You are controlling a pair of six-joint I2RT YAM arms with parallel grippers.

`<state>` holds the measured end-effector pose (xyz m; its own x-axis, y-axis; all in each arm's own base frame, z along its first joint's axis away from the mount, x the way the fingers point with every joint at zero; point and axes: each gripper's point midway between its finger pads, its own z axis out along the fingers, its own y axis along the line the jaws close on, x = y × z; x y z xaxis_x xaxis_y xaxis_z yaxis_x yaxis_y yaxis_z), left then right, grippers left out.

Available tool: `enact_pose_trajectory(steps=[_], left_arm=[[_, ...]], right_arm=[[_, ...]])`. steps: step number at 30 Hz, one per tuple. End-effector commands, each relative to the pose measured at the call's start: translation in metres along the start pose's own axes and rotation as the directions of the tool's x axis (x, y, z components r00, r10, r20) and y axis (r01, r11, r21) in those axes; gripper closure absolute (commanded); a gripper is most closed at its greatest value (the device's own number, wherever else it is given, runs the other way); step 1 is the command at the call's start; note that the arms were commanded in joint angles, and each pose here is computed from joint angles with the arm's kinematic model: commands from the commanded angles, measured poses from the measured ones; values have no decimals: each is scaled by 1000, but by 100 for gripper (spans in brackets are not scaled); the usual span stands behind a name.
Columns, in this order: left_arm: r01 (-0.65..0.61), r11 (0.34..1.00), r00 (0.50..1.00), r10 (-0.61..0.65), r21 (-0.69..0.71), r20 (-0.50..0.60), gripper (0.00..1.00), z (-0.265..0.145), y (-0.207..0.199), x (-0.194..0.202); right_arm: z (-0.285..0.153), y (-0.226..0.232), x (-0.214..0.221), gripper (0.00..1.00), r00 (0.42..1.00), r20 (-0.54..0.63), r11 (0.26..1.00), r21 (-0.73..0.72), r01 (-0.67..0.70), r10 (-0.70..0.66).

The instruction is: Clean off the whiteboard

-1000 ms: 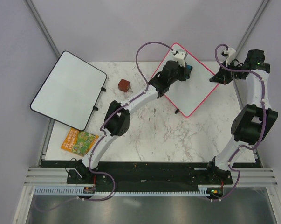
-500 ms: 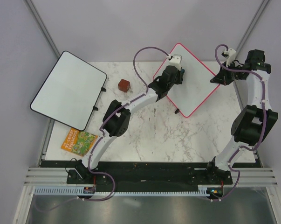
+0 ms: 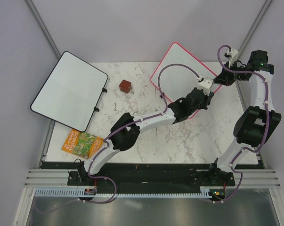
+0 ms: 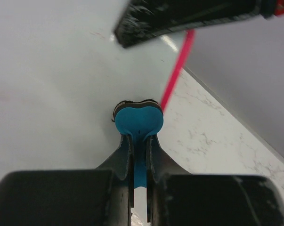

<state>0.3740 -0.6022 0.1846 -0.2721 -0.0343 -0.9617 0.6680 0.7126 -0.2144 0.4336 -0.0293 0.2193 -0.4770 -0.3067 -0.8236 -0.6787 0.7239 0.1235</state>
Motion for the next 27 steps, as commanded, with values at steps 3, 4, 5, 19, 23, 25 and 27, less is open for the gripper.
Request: enact_pose_trajectory(steps=[3,4,5,19,23,25,27], left_arm=[[25,1000,987,-27,-13,-160,98,2,27,47],[45,998,987,-50,-38,-154,98,3,40,42],[48,994,986,-64,-103,-152,98,5,72,42],[85,896,987,-136,-435,-87,98,-27,278,8],[73,897,985,-132,-435,-108,98,-26,286,15],[80,902,982,-146,-425,-124,98,-27,284,22],[105,901,976,-174,-421,-130,98,-32,281,27]], right_arm=[[34,68,73,100,969,-247,964,-258,-60,-5],[35,68,74,100,969,-248,964,-259,-59,-7],[34,67,74,100,969,-248,965,-256,-59,-7],[35,64,77,100,964,-265,966,-251,-66,-3],[35,66,80,100,961,-275,965,-255,-64,-9],[34,66,81,100,960,-281,964,-257,-72,-3],[35,67,83,100,958,-287,962,-262,-72,-7]])
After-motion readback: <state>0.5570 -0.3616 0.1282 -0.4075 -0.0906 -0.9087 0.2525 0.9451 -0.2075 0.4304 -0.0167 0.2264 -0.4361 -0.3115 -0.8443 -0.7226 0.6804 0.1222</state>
